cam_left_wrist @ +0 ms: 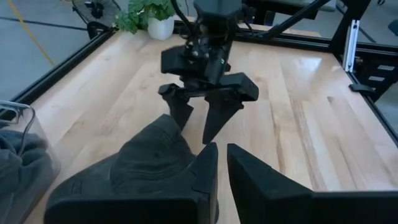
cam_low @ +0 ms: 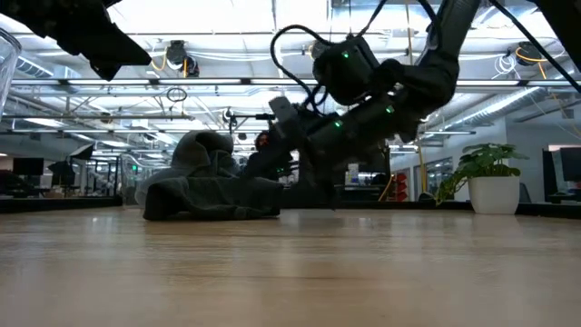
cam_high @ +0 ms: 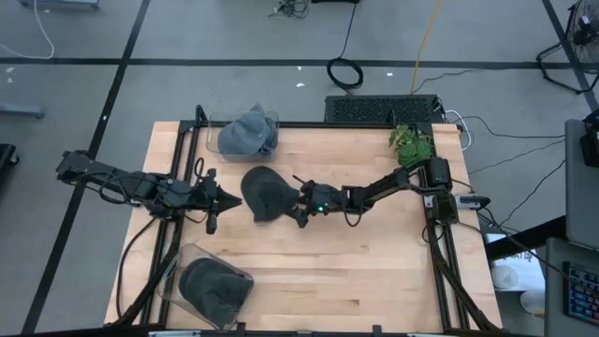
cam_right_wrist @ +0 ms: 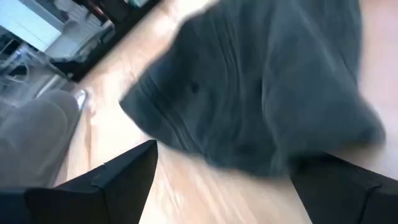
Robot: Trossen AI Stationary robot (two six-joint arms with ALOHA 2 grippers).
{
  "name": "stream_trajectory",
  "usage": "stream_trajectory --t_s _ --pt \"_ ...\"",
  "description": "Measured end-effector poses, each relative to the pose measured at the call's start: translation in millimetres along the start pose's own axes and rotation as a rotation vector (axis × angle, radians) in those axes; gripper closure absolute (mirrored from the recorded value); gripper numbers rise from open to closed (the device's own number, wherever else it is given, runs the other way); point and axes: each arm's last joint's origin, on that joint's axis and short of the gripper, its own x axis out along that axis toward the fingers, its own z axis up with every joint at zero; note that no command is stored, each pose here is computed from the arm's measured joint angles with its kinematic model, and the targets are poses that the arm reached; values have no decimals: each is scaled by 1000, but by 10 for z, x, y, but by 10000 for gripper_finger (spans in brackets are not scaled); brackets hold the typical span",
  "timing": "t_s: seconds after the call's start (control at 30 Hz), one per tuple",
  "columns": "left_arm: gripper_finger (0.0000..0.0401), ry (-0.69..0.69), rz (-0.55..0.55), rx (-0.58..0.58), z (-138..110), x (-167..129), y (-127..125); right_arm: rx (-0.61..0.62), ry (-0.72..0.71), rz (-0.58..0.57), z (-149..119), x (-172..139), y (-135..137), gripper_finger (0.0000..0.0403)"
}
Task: Pick & Place hat
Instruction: Put the black cap into the bottom transparent bin
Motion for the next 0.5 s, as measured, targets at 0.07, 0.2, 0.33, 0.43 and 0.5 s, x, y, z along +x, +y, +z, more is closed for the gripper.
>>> stream_trajectory --t_s 0.07,0.2,0.33,0.43,0.5 --pt "355 0 0 0 0 0 0 -35 -20 25 65 21 57 67" --pt "354 1 -1 0 -1 0 0 -122 -97 86 195 45 188 67" --pt "354 1 -1 0 -1 0 0 -256 -158 132 270 40 259 67" --pt "354 1 -1 0 -1 0 0 -366 -176 135 281 37 268 67" --pt "354 1 -1 0 -1 0 0 -446 -184 126 282 37 268 67"
